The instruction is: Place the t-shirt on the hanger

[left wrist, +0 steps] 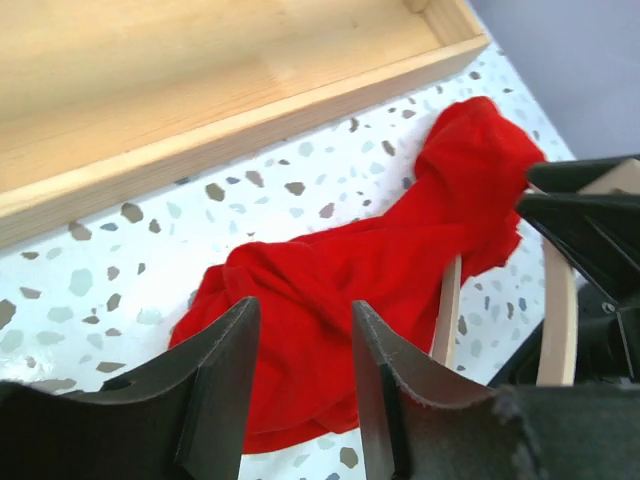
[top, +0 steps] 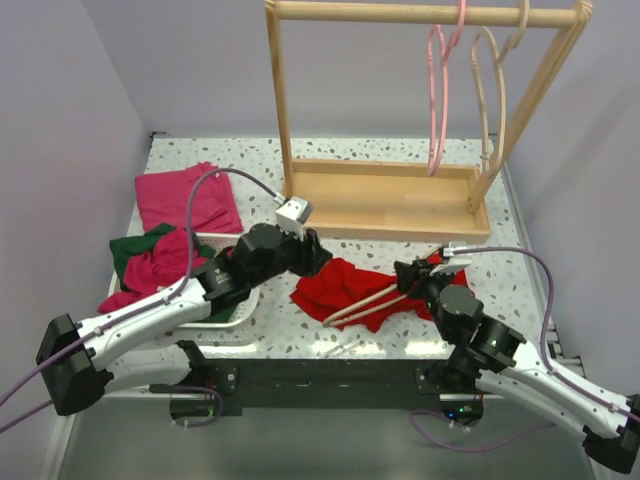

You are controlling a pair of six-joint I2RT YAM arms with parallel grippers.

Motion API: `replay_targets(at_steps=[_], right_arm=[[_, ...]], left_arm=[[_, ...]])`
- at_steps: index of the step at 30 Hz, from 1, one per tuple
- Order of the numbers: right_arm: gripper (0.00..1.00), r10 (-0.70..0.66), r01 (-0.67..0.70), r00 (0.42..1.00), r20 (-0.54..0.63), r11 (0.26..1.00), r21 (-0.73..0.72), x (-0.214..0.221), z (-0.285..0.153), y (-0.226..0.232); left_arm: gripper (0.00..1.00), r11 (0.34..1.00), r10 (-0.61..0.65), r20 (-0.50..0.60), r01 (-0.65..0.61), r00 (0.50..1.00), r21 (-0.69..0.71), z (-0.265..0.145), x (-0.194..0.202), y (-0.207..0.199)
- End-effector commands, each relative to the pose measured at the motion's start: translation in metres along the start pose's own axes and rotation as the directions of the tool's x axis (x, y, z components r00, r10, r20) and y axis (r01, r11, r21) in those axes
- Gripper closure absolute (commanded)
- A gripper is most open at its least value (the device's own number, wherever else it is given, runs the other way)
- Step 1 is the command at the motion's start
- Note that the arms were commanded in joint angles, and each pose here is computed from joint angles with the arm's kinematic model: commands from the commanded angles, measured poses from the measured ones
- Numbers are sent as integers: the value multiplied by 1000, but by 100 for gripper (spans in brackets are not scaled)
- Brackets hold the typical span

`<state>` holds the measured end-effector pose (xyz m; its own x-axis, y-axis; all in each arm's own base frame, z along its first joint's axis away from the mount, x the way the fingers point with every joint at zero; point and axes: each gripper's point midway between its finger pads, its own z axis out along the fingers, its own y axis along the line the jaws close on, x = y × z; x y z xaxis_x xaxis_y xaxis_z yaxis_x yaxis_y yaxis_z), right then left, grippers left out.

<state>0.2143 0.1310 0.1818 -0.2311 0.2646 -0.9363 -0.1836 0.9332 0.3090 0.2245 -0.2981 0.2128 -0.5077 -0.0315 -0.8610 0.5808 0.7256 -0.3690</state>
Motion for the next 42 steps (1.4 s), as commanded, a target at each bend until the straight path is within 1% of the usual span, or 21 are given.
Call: replay_targets(at_steps=[1, 2, 3, 7, 12, 13, 19, 24, 27, 29, 32, 33, 35, 36, 37, 42], right_arm=[[100, 37, -39, 999, -22, 996, -80, 6, -2, 14], [100, 33, -35, 999, -28, 995, -89, 6, -3, 16], [100, 32, -34, 999, -29, 995, -93, 6, -3, 17], [100, 25, -27, 999, -36, 997, -67, 5, -4, 12], [100, 15, -17, 999, -29, 998, -57, 1, -5, 9], [100, 12, -14, 1000, -27, 998, -55, 0, -6, 9], [100, 7, -8, 1000, -24, 999, -38, -4, -6, 7], [100, 1, -2, 1000, -23, 1000, -28, -6, -6, 6], [100, -1, 1, 1000, -16, 1000, -19, -9, -5, 5], [100, 3, -3, 1000, -10, 1000, -8, -11, -5, 4], [100, 6, -6, 1000, -7, 1000, 16, -12, -4, 0], [100, 9, -9, 1000, -2, 1000, 22, -14, -5, 0], [100, 9, -9, 1000, 5, 999, 42, -16, -4, -3], [100, 8, -9, 1000, 12, 999, 54, -19, -4, -4], [100, 7, -7, 1000, 13, 998, 69, -20, -4, -6], [100, 2, -12, 999, 50, 982, 191, -37, -6, -23]], left_arm=[[56, 999, -36, -107, 38, 994, 15, 17, -2, 1], [59, 1000, -28, -179, 27, 983, -7, 27, 16, 6], [60, 1000, -12, -194, 13, 981, 4, 32, 18, 5], [66, 991, -2, -283, 40, 959, 129, 49, 35, -18], [64, 989, 30, -357, 24, 933, 145, 53, 65, -35], [60, 991, 30, -369, 20, 929, 131, 54, 71, -32], [51, 991, 51, -395, 2, 917, 133, 62, 95, -43], [49, 991, 74, -404, -22, 912, 131, 74, 105, -49], [48, 994, 83, -399, -48, 913, 96, 80, 108, -44], [48, 996, 81, -376, -61, 923, 66, 84, 106, -39], [58, 996, 77, -347, -59, 935, 64, 85, 102, -39], [68, 997, 77, -334, -67, 939, 42, 87, 100, -34], [82, 997, 83, -330, -75, 940, 36, 87, 99, -33], [93, 996, 84, -326, -78, 942, 32, 87, 98, -32], [99, 996, 87, -323, -82, 942, 31, 85, 97, -31], [100, 996, 84, -301, -70, 950, 57, 65, 88, -32]])
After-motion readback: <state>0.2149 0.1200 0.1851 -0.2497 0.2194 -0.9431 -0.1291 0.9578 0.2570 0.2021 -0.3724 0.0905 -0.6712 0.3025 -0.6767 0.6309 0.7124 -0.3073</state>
